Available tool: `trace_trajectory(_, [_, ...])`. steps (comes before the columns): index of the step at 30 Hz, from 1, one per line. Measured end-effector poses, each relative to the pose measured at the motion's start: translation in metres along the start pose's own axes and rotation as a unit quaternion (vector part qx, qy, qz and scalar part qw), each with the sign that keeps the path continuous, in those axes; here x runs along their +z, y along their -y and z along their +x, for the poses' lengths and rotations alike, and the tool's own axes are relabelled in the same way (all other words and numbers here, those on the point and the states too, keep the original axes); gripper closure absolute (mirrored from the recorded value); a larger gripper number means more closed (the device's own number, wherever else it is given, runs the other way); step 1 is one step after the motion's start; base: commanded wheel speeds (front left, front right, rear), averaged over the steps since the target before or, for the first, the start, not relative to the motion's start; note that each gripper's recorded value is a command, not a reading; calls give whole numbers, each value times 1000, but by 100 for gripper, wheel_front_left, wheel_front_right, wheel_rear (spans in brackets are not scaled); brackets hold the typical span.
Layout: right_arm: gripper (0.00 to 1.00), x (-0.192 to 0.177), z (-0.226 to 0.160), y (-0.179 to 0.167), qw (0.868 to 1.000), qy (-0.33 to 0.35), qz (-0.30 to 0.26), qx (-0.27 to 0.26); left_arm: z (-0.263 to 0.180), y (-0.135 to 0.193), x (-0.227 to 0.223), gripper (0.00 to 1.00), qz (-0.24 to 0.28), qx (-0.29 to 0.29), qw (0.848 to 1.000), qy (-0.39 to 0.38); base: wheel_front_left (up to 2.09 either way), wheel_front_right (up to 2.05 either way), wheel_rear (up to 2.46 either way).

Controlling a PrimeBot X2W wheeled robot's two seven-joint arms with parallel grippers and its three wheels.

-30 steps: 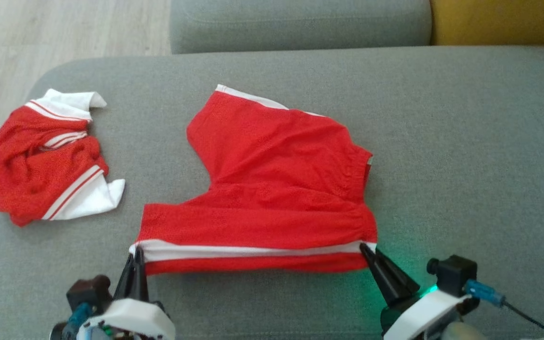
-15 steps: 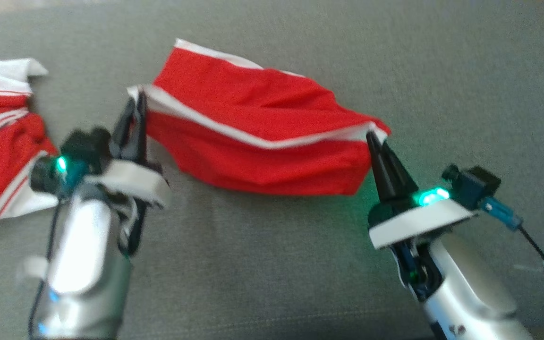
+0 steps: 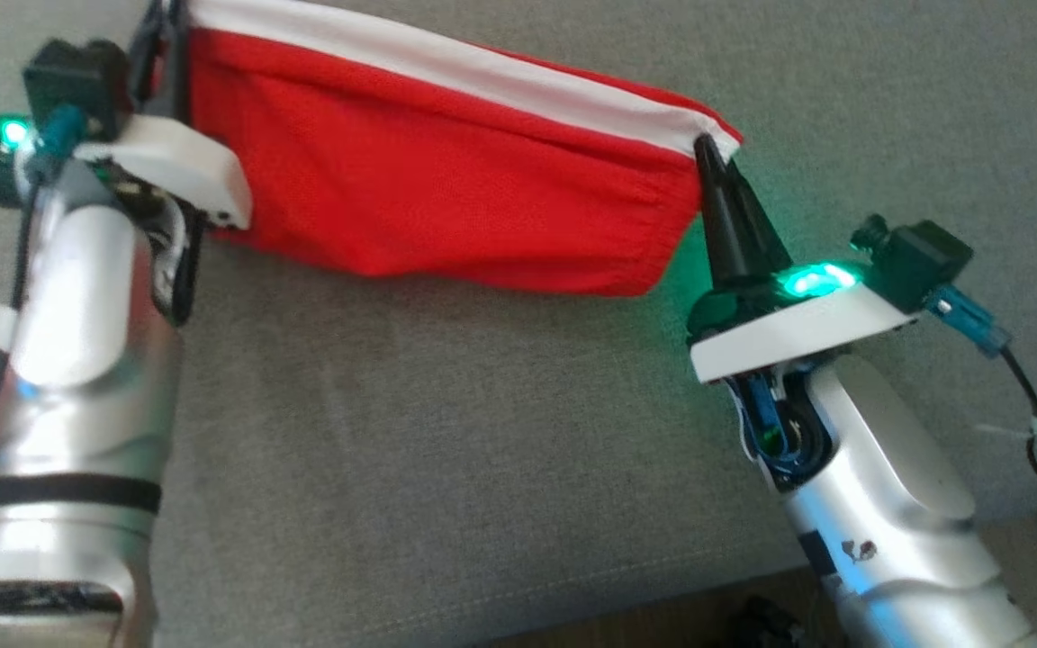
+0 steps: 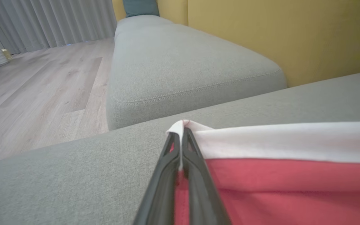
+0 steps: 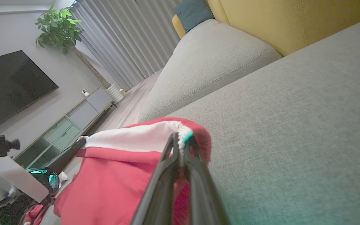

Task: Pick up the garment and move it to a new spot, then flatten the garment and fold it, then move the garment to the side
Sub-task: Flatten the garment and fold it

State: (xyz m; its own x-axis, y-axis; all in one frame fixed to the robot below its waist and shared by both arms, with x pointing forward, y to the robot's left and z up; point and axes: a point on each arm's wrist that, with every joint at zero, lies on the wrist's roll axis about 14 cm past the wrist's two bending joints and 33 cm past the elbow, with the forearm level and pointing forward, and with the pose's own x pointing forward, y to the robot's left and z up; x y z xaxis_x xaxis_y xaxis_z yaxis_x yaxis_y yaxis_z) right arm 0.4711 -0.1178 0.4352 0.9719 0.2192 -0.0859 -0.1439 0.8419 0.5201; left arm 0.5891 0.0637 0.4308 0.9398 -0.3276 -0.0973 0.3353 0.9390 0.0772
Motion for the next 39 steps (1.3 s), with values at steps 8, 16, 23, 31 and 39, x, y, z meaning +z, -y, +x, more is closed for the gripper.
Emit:
trace_trajectory(8, [100,-5,13,6,1000,-7,5,3,26,7,-36,100,-2,-2,999,-39,0,0,0])
trace_trajectory(16, [0,-10,14,1,999,-16,-25,14,22,4,-44,0,1,10,999,-54,0,0,0])
trace_trajectory(23, [0,4,13,2,997,0,-73,16,7,9,-41,0,-19,19,998,-59,0,0,0])
trace_trajectory(31, [0,9,-1,11,994,5,-105,-3,-16,8,-52,0,-41,41,995,-79,0,0,0])
trace_trajectory(39, [0,11,-14,20,994,10,-105,-23,-31,5,-63,0,-50,56,992,-97,0,0,0])
